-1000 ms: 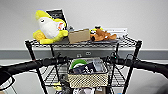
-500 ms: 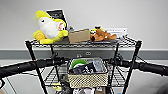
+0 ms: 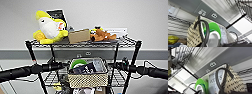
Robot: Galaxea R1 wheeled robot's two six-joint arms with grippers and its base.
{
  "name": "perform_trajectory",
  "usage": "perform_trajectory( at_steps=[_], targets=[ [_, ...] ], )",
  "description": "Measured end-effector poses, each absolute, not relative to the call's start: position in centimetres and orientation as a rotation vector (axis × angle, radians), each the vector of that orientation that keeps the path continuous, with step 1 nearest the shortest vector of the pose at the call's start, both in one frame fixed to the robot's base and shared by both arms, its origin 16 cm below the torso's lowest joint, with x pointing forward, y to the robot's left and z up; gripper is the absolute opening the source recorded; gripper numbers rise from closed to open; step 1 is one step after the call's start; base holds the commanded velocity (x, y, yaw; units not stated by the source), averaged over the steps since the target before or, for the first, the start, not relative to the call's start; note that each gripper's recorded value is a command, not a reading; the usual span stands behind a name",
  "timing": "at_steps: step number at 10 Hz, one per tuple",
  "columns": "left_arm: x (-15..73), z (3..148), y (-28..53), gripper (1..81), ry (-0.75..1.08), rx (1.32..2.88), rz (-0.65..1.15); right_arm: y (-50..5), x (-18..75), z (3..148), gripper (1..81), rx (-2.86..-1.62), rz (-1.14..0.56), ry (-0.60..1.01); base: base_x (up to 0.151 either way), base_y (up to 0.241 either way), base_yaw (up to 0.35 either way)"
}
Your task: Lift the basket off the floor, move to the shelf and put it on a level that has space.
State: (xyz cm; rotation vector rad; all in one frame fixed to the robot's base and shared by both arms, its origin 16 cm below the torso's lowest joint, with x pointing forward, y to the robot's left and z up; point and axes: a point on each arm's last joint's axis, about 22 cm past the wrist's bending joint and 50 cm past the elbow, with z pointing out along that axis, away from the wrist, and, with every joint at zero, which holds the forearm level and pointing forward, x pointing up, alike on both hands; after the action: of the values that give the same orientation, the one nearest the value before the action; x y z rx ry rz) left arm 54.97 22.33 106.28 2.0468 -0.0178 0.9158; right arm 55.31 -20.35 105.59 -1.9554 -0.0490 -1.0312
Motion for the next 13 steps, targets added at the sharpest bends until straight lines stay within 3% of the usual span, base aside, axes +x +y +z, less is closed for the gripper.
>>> perform_trajectory(
  at_steps=[8,13],
  targets=[
    [45.5,106.7,25.8,81.1,-0.054,2.048,0.9,-24.3,43.5,106.8,81.1,-1.922,-0.971,-0.028,0.0,0.0,0.0],
    [37.6,99.6,27.0,81.1,0.021,2.108,0.763,-26.4,35.0,99.2,81.1,-2.013,-0.824,0.081,0.0,0.0,0.0]
  ],
)
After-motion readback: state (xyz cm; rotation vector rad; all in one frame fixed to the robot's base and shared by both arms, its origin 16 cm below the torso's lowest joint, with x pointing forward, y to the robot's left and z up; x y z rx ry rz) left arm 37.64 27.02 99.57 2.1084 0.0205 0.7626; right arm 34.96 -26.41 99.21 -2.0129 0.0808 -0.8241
